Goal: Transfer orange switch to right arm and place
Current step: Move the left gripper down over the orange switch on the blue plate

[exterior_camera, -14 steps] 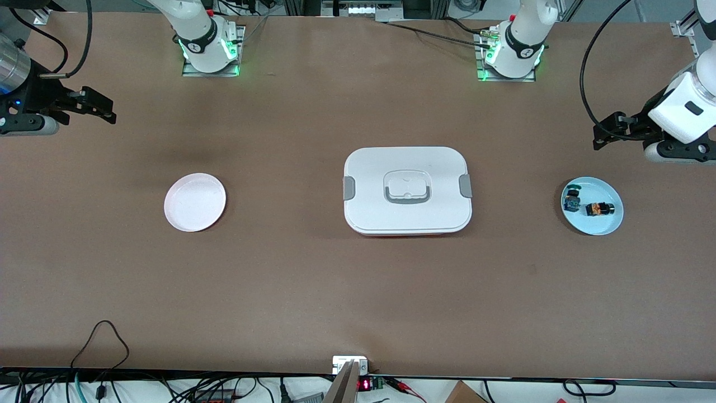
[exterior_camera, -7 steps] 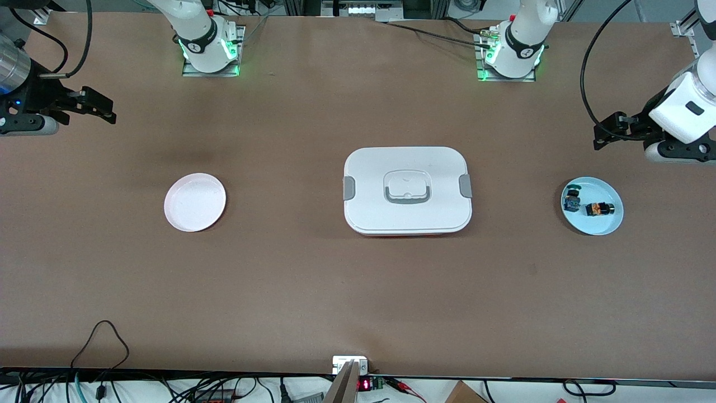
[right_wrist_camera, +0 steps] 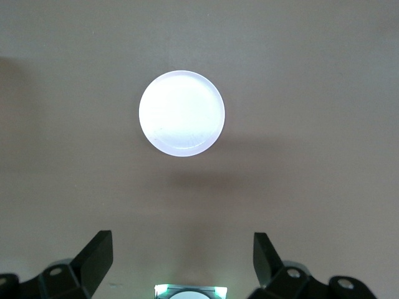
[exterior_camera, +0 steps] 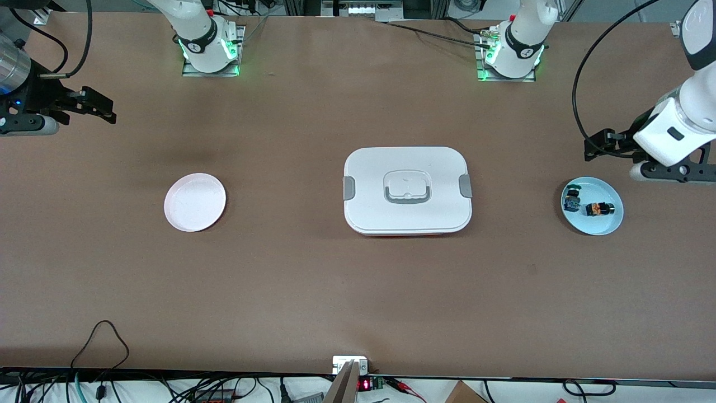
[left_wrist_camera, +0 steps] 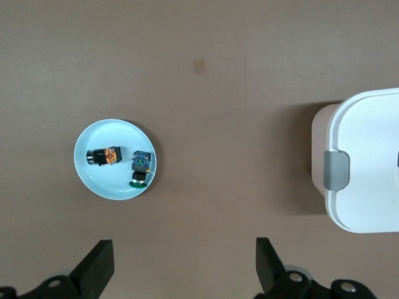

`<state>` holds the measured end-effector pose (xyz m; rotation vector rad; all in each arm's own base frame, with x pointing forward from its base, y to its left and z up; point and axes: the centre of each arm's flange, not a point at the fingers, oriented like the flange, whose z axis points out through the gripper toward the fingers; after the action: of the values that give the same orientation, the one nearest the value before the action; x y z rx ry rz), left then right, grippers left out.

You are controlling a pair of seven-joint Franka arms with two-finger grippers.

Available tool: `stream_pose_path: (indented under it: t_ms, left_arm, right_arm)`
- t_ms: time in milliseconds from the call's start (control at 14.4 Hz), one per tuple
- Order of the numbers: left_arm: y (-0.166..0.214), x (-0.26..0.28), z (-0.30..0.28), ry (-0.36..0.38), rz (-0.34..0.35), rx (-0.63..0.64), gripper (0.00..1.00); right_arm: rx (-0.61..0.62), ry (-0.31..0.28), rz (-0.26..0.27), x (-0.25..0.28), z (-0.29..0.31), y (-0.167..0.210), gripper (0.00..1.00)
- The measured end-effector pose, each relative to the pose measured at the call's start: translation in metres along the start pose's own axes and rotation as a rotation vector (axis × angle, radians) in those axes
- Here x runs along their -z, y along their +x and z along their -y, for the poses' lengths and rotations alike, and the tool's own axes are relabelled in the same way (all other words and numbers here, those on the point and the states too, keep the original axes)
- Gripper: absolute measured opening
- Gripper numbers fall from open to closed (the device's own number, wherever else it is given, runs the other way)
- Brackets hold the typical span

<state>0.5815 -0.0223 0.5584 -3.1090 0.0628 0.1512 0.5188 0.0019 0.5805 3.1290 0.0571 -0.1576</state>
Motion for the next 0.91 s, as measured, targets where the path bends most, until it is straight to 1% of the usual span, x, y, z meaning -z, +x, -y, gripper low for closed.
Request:
stream_pose_path:
  t_ms: [139,348,488,627,697,905]
  left_arm:
    - [0.007,-0.004,0.0,0.0,0.005,0.0,1.0]
    - [0.013,-0.024,0.002,0.0,0.067,0.004,1.0]
    - [0.013,-0.032,0.006,0.02,0.097,0.007,1.0]
    - [0.015,-0.043,0.026,0.046,0.115,0.033,1.0]
    - [0.017,-0.052,0.043,0.046,0.111,0.054,1.0]
    - [0.022,-0.09,0.096,0.035,0.062,0.067,1.0]
  right_arm:
    - [0.0,0.0,0.0,0.0,0.0,0.0,1.0]
    - [0.0,0.0,0.0,0.0,0.0,0.0,1.0]
    - [0.0,0.0,0.0,0.0,0.0,0.0,1.0]
    - [0.0,0.0,0.0,0.0,0.0,0.0,1.0]
    - [0.0,0.0,0.0,0.0,0.0,0.0,1.0]
    - [0.0,0.0,0.0,0.0,0.0,0.0,1.0]
